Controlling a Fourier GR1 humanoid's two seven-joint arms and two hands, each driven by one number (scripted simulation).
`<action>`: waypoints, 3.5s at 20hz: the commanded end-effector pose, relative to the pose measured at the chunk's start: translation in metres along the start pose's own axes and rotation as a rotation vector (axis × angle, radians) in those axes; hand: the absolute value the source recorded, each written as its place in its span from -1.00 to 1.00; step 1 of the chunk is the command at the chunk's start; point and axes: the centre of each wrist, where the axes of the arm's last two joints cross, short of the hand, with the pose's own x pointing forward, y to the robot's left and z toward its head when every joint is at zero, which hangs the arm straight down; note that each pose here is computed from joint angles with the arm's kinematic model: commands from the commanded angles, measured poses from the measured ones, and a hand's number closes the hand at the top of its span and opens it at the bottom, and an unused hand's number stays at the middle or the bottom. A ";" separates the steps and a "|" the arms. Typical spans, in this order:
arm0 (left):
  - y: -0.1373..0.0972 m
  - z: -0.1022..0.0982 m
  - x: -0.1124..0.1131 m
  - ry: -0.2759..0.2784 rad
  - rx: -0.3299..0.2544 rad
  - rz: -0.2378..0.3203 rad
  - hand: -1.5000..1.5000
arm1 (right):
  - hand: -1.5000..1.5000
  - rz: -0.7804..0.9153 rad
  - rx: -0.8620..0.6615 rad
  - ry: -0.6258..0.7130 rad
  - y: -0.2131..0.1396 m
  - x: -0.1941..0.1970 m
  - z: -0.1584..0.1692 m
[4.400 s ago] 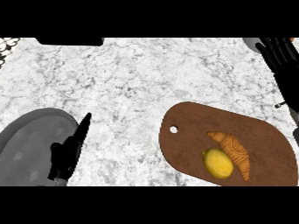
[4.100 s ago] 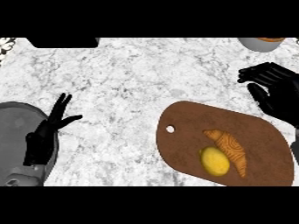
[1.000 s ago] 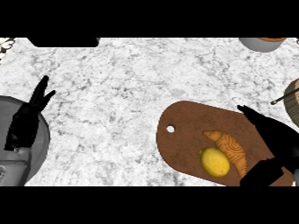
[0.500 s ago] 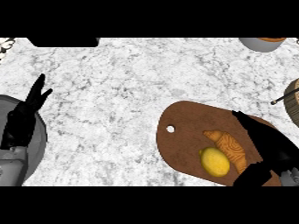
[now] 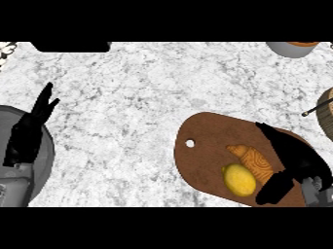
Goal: Pick the croissant from the cutting board and place it in the tiered basket
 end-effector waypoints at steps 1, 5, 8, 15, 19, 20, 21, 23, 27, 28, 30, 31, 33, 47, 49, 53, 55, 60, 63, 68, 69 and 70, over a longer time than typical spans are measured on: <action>0.008 -0.004 0.006 -0.007 -0.005 -0.004 0.00 | -1.00 0.011 0.035 0.037 0.016 0.014 -0.012; 0.006 0.007 -0.003 -0.003 0.001 -0.005 0.00 | -1.00 0.027 0.056 0.038 0.010 0.018 -0.021; 0.005 -0.010 -0.004 0.005 -0.009 0.013 0.00 | -1.00 0.015 0.088 0.043 0.034 0.006 -0.031; -0.010 -0.004 -0.002 0.007 -0.004 -0.005 0.00 | 1.00 0.180 0.214 -0.059 0.054 0.012 -0.037; 0.001 -0.011 0.008 -0.004 0.019 0.002 0.00 | 1.00 0.225 0.116 -0.082 0.035 0.012 -0.030; 0.013 0.007 -0.006 -0.012 0.015 0.008 0.00 | 1.00 0.195 0.122 -0.076 0.040 0.015 -0.027; -0.003 0.009 -0.002 -0.003 0.011 -0.002 0.00 | 1.00 0.151 0.118 -0.082 0.049 0.008 -0.021; -0.005 -0.011 -0.005 0.001 0.022 0.013 0.00 | 1.00 0.048 0.136 -0.086 0.031 0.011 -0.025; 0.001 0.002 -0.002 0.005 -0.003 0.004 0.00 | 1.00 -0.054 0.085 -0.099 0.033 0.023 -0.012; 0.001 0.000 -0.013 -0.002 0.021 -0.008 0.00 | 1.00 0.020 0.081 -0.188 0.024 0.003 0.015; 0.009 -0.006 -0.001 0.018 0.028 -0.003 0.00 | 1.00 0.107 0.098 -0.349 0.052 -0.010 0.036; -0.003 0.010 -0.018 0.032 0.023 0.007 0.00 | 1.00 0.138 0.100 -0.426 0.055 -0.012 0.047; 0.011 0.002 -0.012 0.033 0.036 -0.016 0.00 | 1.00 0.227 0.102 -0.587 0.061 -0.004 0.076; 0.012 0.011 -0.016 0.031 0.044 0.007 0.00 | 1.00 -0.224 -0.520 -0.826 -0.010 -0.048 0.172; 0.004 0.006 -0.007 0.034 0.061 -0.001 0.00 | 1.00 -0.173 -0.575 -0.812 -0.027 -0.060 0.169; 0.002 0.016 -0.010 0.020 0.043 -0.010 0.00 | 1.00 -0.074 -0.733 -0.755 -0.068 -0.071 0.170; 0.012 -0.001 -0.010 0.019 0.038 -0.018 0.00 | 1.00 -0.084 -0.728 -0.742 -0.087 -0.082 0.172; -0.008 0.004 -0.006 0.008 0.012 0.002 0.00 | 1.00 -0.155 -0.626 -0.759 -0.138 -0.108 0.176; -0.014 0.003 -0.004 -0.003 0.001 -0.012 0.00 | 1.00 -0.115 -0.680 -0.727 -0.159 -0.113 0.163; -0.010 -0.011 0.002 -0.005 0.003 0.003 0.00 | 1.00 0.002 -0.736 -0.680 -0.182 -0.114 0.160; -0.026 0.000 -0.001 -0.010 0.005 0.003 0.00 | 1.00 0.030 -0.756 -0.662 -0.179 -0.117 0.142; 0.000 0.001 0.006 -0.010 -0.002 -0.010 0.00 | 1.00 0.059 -0.792 -0.619 -0.181 -0.123 0.143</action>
